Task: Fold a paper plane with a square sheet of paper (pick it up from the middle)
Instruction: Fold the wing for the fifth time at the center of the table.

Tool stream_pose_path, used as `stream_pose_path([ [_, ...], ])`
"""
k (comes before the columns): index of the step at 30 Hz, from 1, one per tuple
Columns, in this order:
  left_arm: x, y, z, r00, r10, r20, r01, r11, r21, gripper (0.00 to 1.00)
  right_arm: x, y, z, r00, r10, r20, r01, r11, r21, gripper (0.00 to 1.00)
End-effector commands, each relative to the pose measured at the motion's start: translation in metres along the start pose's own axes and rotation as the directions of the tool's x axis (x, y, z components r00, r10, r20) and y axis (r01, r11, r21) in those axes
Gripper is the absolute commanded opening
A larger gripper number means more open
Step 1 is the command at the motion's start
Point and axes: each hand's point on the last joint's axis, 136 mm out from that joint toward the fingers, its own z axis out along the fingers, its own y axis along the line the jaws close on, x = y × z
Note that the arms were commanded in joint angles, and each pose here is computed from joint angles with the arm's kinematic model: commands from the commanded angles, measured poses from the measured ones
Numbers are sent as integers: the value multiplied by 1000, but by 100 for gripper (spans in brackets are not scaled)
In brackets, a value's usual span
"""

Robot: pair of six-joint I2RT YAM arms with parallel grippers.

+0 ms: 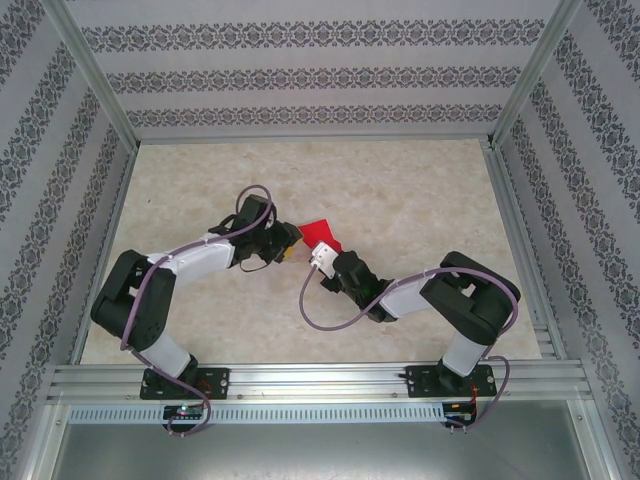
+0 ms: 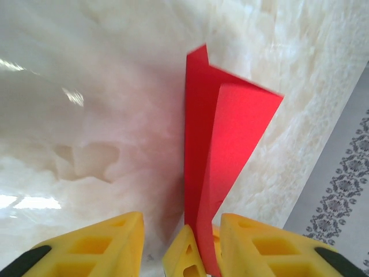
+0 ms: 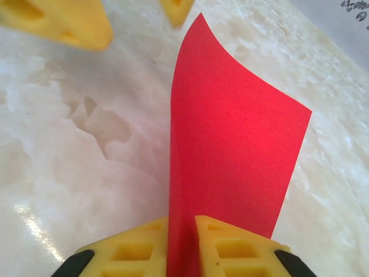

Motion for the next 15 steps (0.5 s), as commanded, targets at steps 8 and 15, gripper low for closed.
stream_pose_path([
  [8,-16,-9,-41,989,109,96,-114,992,47,51,-24,15,-11,970,239,42,-224,949,-222,11],
  [15,-11,-11,-47,978,166,129,-181,977,112,52,-31,3,-15,903,430,19,-405,864,-299,8],
])
